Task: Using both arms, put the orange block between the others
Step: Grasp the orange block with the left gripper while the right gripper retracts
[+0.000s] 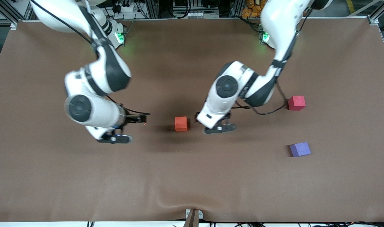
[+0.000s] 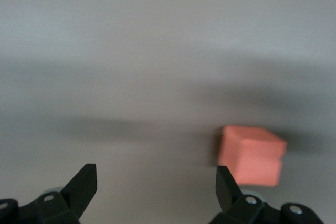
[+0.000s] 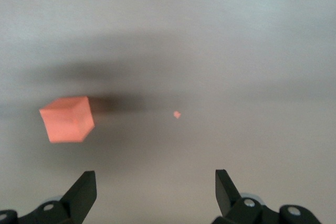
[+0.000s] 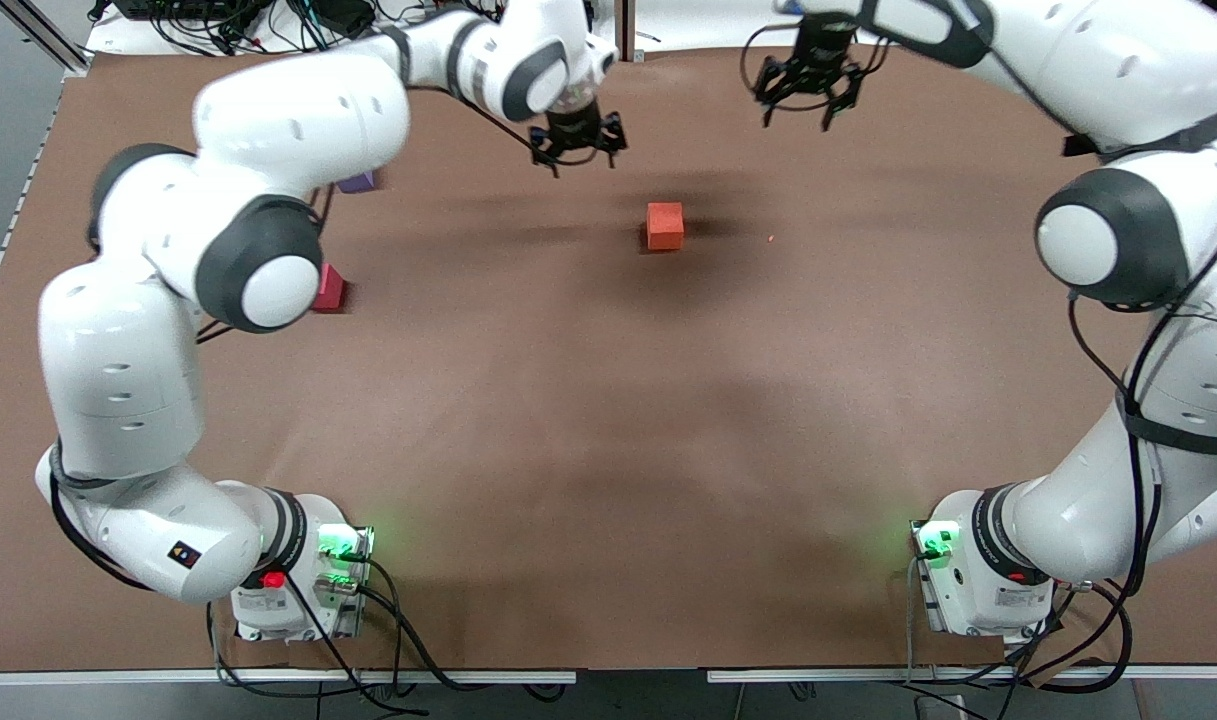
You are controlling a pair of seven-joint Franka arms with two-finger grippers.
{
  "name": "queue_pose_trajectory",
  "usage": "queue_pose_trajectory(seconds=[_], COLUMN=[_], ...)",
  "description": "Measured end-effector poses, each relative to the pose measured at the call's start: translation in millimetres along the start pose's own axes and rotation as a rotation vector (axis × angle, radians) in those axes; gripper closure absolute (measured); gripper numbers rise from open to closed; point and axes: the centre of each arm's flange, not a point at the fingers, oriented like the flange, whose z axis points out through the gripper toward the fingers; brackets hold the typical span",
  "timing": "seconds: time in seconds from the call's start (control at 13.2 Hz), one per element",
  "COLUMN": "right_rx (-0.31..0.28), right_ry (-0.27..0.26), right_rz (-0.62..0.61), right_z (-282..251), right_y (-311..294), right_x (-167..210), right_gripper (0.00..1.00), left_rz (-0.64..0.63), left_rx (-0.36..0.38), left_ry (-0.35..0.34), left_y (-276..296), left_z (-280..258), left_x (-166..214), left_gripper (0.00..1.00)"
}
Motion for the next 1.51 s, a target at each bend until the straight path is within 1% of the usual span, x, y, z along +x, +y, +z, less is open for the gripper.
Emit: queue_pose_trajectory(seconds=[0.15, 0.3, 0.38, 0.53, 0.61, 0.76, 0.91, 1.13, 1.29, 1.36, 1.44, 1.51], right_rx=[0.006, 0.017, 0.003, -0.053, -0.075, -0.085, -0.079, -0.076, -0.078, -0.079, -0.079, -0.079], right_ry=[-0.011, 0.006, 0.012, 0.026, 0.037, 0.048, 0.047, 0.046, 0.048, 0.050, 0.052, 0.054], right_rz=[0.037, 0.013, -0.014, -0.057, -0.066, -0.074, -0.081, -0.072, -0.064, -0.061, -0.060, -0.059], right_z=[-37.7, -69.4, -80.7, -96.3, -102.1, -110.0, -112.8, -115.3, -117.3, -118.4, -119.5, -120.8], right_y=[41.7, 82.2, 101.1, 130.6, 141.7, 165.4, 191.9, 229.7, 244.1, 247.0, 247.9, 248.0], right_x=[-8.3, -13.5, -16.2, -20.5, -21.2, -20.4, -17.2, -14.0, -13.9, -14.4, -15.0, -15.7], right_gripper=[0.00, 0.00, 0.00, 0.00, 0.00, 0.00, 0.00, 0.00, 0.00, 0.00, 0.00, 0.00], left_rz=[0.009, 0.023, 0.029, 0.030, 0.032, 0.033, 0.043, 0.081, 0.080, 0.072, 0.063, 0.049], left_rx=[-0.049, -0.063, -0.056, -0.045, -0.051, -0.080, -0.083, -0.051, -0.041, -0.040, -0.039, -0.037], left_ry=[0.039, 0.084, 0.111, 0.154, 0.173, 0.204, 0.207, 0.208, 0.205, 0.204, 0.203, 0.201], left_y=[27.3, 46.5, 51.8, 60.4, 64.8, 71.1, 74.1, 81.0, 86.4, 87.5, 87.5, 86.8], left_z=[27.3, 51.6, 62.1, 78.9, 84.7, 90.9, 101.0, 127.2, 138.1, 140.1, 141.4, 142.3], left_x=[-17.9, -36.2, -41.8, -46.8, -47.4, -46.7, -51.6, -72.8, -86.6, -89.4, -90.1, -90.0], left_gripper=[0.00, 0.00, 0.00, 0.00, 0.00, 0.00, 0.00, 0.00, 0.00, 0.08, 0.21, 0.31])
